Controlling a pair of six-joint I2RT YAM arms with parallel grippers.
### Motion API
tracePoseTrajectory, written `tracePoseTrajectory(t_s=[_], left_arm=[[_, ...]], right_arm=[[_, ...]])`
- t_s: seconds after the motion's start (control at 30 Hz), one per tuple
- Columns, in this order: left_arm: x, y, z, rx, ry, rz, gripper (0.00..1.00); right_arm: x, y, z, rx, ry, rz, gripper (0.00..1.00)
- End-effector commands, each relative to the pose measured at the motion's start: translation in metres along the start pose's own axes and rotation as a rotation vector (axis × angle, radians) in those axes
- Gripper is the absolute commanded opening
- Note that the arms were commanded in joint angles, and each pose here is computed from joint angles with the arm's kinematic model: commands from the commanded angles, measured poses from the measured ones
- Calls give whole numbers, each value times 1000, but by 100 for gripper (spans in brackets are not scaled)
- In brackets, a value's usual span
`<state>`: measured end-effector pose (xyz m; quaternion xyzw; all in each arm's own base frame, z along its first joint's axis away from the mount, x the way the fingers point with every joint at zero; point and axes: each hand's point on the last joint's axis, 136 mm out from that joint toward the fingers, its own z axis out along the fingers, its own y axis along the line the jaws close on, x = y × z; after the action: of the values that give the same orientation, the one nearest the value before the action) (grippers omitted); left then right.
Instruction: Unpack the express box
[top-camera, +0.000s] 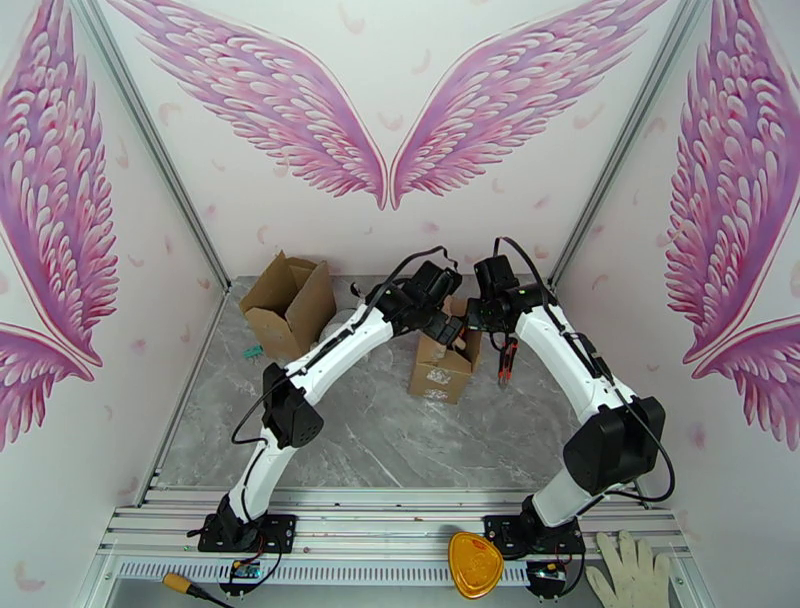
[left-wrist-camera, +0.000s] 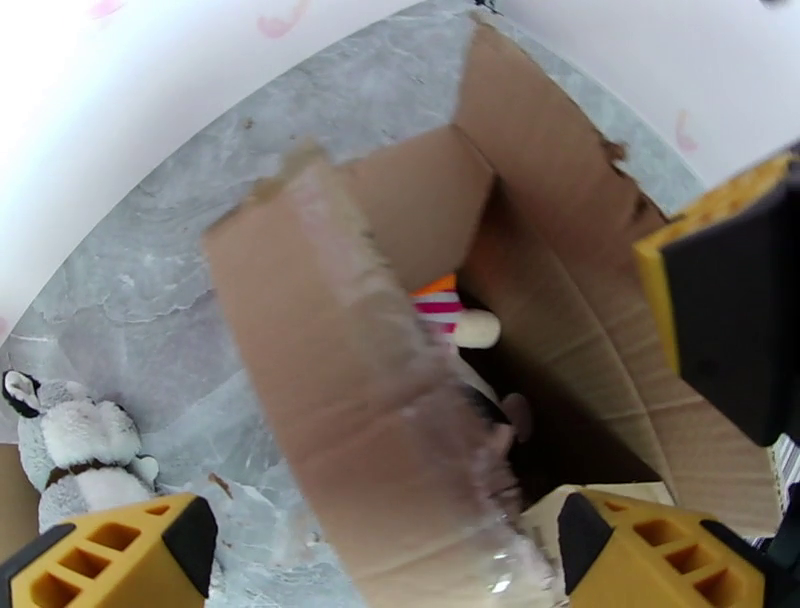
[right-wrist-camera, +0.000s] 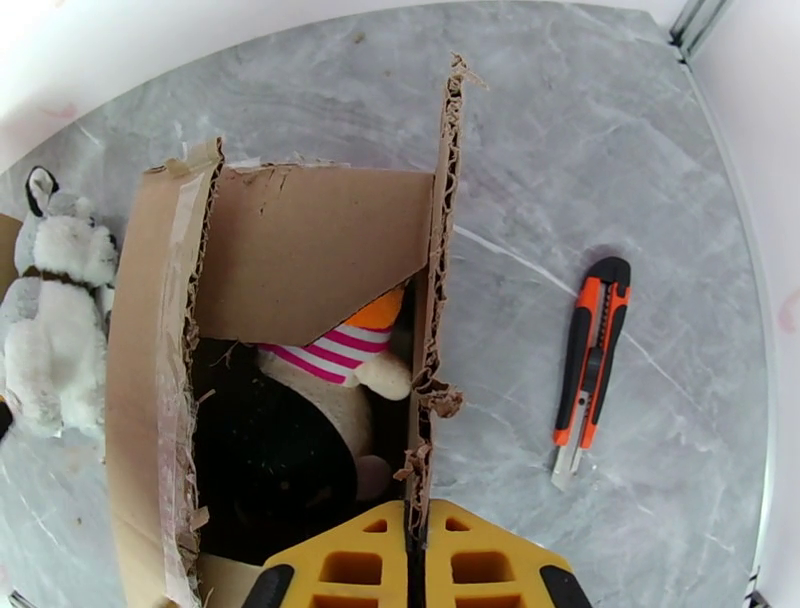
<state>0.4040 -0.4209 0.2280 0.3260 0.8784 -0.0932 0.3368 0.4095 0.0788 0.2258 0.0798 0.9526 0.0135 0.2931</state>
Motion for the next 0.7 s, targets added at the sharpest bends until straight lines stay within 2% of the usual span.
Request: tracePoseTrajectory(t_s=[0.0, 0.13, 0.33, 0.47, 0.67], left_arm=[[13, 7, 4, -74, 61, -1, 97], [25, 13, 11, -155, 104, -19, 97], [30, 4, 13, -187, 111, -9, 97], [33, 11, 11, -237, 121, -27, 96], [20, -1, -4, -199, 73, -63, 96]], right_arm=[[5, 3, -3, -33, 8, 47, 0], [5, 4, -3, -45, 4, 75, 0], [8, 9, 1, -68, 17, 93, 0], [9, 8, 1, -70, 10, 103, 0], [6, 9, -1, -77, 0, 112, 0]])
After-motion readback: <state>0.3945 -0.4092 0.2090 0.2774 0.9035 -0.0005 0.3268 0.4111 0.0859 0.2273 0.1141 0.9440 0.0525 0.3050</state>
